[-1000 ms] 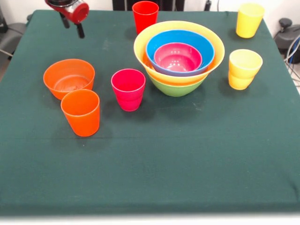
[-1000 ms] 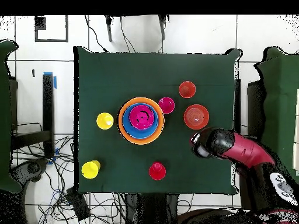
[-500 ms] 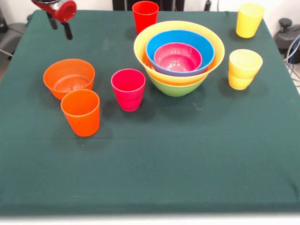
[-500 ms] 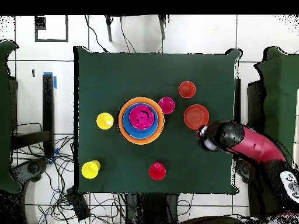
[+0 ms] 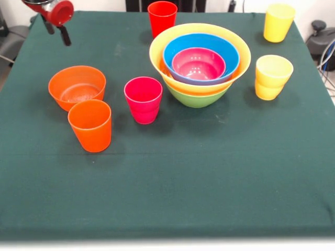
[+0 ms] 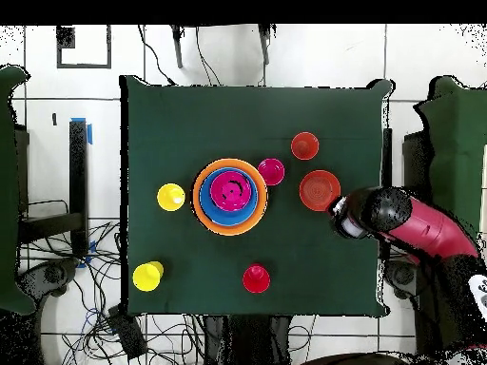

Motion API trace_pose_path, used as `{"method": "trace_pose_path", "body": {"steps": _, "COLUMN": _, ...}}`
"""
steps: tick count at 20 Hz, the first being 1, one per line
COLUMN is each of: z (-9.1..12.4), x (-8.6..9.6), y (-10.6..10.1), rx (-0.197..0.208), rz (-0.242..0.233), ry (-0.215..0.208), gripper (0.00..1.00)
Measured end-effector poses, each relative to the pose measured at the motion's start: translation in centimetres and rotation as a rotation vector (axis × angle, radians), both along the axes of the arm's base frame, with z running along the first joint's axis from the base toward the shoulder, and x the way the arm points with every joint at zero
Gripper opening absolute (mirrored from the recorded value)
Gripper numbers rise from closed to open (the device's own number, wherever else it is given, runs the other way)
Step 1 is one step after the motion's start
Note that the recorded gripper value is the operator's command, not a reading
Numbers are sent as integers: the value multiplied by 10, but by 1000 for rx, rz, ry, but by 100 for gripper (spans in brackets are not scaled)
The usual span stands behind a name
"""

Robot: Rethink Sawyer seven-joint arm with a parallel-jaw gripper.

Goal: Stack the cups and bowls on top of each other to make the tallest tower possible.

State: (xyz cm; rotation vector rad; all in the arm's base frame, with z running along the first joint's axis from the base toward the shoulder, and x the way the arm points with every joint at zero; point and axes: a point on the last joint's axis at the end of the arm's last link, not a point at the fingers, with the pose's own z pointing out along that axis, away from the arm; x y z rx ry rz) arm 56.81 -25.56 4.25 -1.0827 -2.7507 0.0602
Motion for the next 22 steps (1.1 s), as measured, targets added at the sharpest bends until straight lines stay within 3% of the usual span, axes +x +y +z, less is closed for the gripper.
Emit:
{"method": "trace_pose_path", "body": {"steps": 14, "z": 3, "x": 25, "y": -15, "rx": -27, "rz": 0, "ry": -39, "gripper": 100}}
{"method": "trace_pose_path", "body": {"steps": 22, "z": -10, "x": 41, "y": -12, "rx": -32, "rz": 14, "ry": -49, "gripper": 100}}
